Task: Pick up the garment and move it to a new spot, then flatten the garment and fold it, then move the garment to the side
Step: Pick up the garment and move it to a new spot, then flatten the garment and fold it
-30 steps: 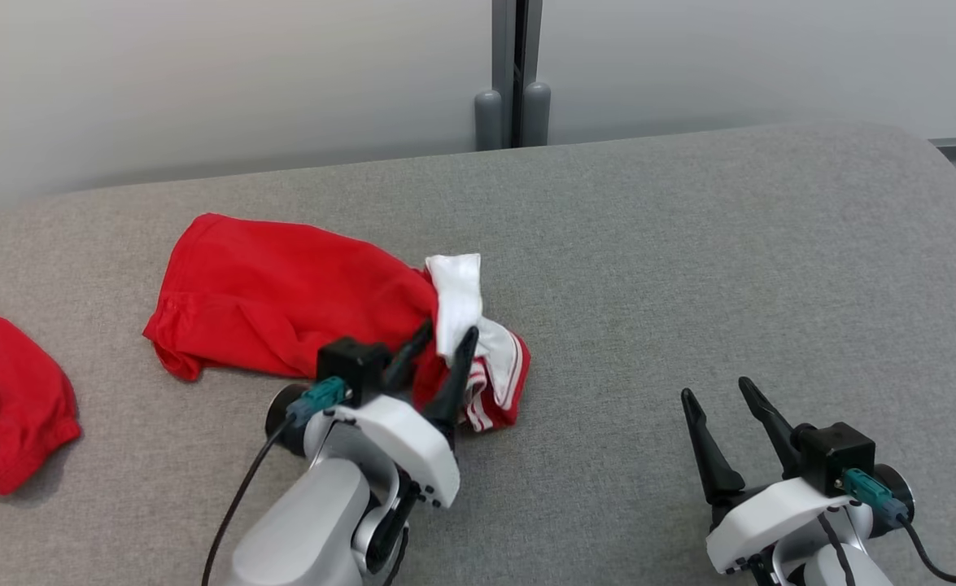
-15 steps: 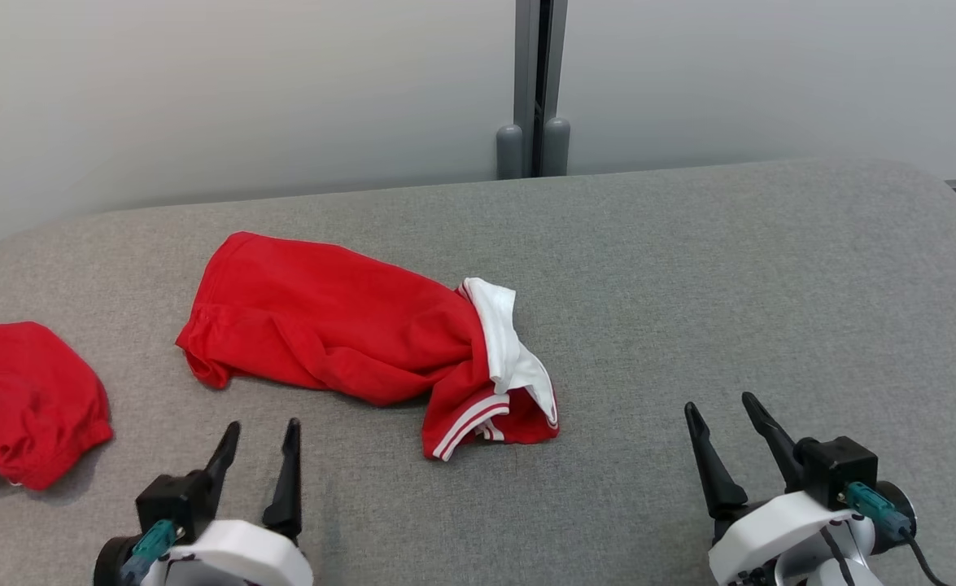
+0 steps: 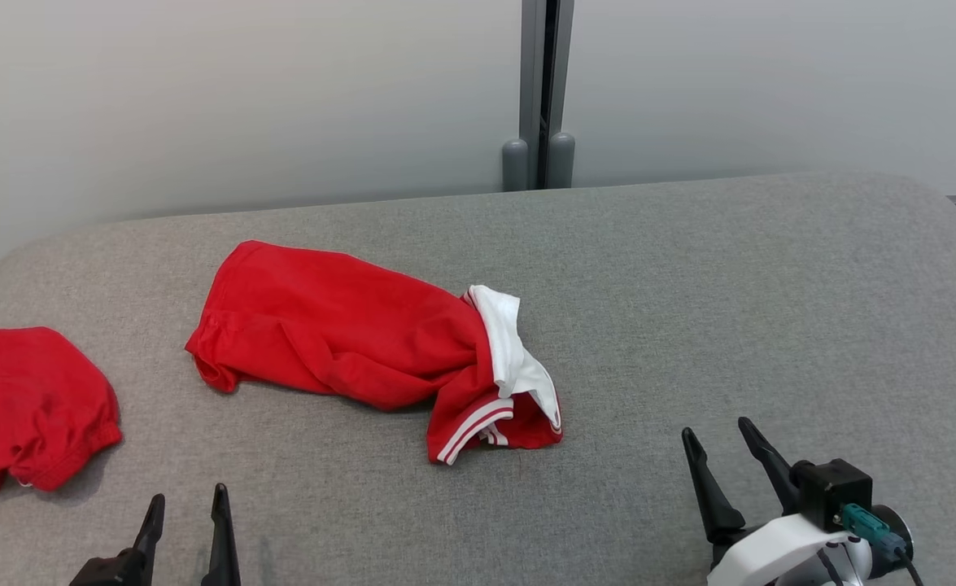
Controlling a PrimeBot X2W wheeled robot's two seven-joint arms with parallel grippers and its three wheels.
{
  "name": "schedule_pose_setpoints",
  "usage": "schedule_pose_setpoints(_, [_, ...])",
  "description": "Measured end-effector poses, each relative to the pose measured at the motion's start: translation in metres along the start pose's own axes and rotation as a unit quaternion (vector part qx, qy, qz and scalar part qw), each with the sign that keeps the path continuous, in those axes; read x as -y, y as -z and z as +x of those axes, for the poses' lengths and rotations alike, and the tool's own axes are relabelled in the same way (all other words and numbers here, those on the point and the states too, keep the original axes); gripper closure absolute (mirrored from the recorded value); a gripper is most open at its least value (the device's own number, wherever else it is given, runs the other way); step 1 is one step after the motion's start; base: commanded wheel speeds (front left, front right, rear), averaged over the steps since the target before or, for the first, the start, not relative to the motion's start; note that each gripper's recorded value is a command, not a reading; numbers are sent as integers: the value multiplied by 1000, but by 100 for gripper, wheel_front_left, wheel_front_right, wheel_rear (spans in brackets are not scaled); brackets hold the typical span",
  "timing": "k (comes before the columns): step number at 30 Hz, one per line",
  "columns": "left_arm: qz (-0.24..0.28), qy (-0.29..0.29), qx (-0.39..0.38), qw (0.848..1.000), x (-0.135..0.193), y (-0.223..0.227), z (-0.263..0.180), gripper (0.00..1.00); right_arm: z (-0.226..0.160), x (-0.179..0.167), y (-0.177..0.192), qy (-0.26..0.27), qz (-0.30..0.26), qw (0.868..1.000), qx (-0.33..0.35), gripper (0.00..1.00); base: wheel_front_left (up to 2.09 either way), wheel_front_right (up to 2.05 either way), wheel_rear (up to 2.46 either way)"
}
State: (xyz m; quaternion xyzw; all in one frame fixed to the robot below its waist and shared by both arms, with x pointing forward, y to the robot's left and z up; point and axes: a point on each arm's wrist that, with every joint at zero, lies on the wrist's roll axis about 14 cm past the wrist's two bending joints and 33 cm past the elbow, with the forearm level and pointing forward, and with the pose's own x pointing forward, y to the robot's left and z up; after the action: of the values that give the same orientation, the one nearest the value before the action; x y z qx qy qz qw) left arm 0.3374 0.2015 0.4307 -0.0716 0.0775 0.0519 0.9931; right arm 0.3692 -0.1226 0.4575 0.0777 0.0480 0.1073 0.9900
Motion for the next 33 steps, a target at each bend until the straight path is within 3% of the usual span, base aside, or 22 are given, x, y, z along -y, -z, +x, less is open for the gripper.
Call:
schedule_pose_setpoints(6, [-1, 4, -6, 1000, 1, 4, -3, 0, 5, -15, 4, -22, 12, 1000, -6, 0, 0, 0, 0])
schedule_pose_setpoints(14, [-12, 0, -18, 1000, 0, 12, -8, 0, 28, -76, -7, -111, 64, 992, 3, 0, 0, 0, 0])
schedule_pose_setpoints(22, [-19, -26, -35, 999, -14, 23, -18, 0, 49, -121, -13, -181, 81, 980, 0, 0, 0, 0, 0])
schedule_pose_setpoints(33, [-29, -51, -48, 997, -26, 31, -23, 0, 68, -133, 4, -200, 67, 977, -26, 0, 0, 0, 0])
